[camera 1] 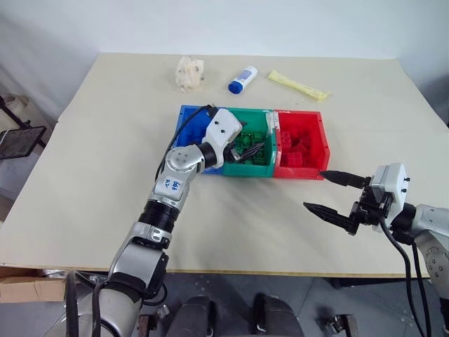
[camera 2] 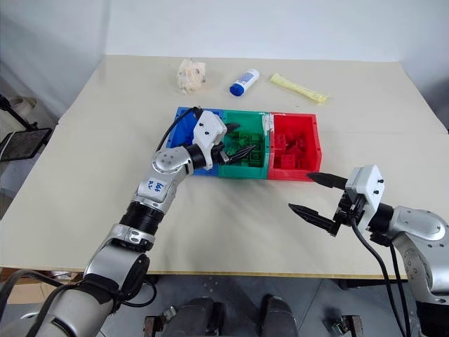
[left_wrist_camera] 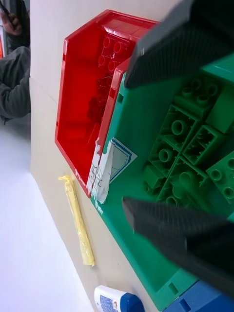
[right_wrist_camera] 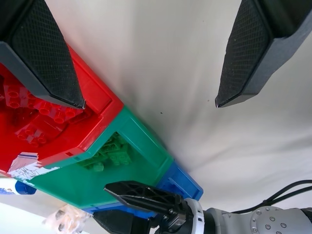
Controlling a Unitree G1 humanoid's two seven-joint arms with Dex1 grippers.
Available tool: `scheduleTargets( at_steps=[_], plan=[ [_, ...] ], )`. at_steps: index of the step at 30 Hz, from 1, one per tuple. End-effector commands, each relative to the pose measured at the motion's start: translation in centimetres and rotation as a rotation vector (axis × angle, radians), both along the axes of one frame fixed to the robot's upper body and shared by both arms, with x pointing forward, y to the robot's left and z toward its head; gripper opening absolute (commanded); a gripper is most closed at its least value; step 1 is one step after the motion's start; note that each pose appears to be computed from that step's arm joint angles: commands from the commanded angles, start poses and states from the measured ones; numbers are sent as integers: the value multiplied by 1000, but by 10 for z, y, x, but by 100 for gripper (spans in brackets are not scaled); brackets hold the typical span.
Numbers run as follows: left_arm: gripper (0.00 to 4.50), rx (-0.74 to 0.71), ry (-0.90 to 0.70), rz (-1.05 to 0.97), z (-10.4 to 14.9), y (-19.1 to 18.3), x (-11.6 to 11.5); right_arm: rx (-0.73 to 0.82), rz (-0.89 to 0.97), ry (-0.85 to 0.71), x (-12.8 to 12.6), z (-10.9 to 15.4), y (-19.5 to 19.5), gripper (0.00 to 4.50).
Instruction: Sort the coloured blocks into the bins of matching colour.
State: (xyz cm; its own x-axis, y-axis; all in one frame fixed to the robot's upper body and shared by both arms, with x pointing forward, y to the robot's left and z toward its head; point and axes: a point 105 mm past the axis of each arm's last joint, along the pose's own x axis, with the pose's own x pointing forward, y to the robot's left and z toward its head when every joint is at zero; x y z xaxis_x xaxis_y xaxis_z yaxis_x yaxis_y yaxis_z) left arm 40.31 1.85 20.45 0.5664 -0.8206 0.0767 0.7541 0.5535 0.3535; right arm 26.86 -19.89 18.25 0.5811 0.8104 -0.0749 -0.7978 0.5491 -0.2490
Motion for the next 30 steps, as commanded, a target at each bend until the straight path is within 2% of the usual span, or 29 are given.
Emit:
scheduleTargets(
  at_steps=[1,3,8,10,13,17,19,22,25,30],
  plan=[
    [446,-42,-70,-29,20,5,-8,-3,16,-42,-1,12,2,450],
    [446,-46,-67,-48,20,7,-11,-4,21,-40,0,12,2,450],
    [446,-85,-10,-217,23,46,-50,-40,66,-20,7,12,1,450],
    [446,-25,1,-217,10,66,-57,-69,86,-8,10,11,-1,450],
    [446,35,103,-222,-14,98,-65,-113,95,1,15,8,-8,450],
    [446,92,169,-149,-34,140,-67,-163,84,23,21,4,-24,450],
    [446,116,200,-69,-37,176,-70,-211,69,51,21,-1,-39,450],
    [446,112,210,28,-38,204,-67,-237,24,55,25,-4,-53,450],
    [446,112,204,76,-39,215,-64,-245,0,46,27,-4,-59,450],
    [446,78,179,97,-35,212,-61,-197,-29,31,24,-6,-56,450]
  ],
)
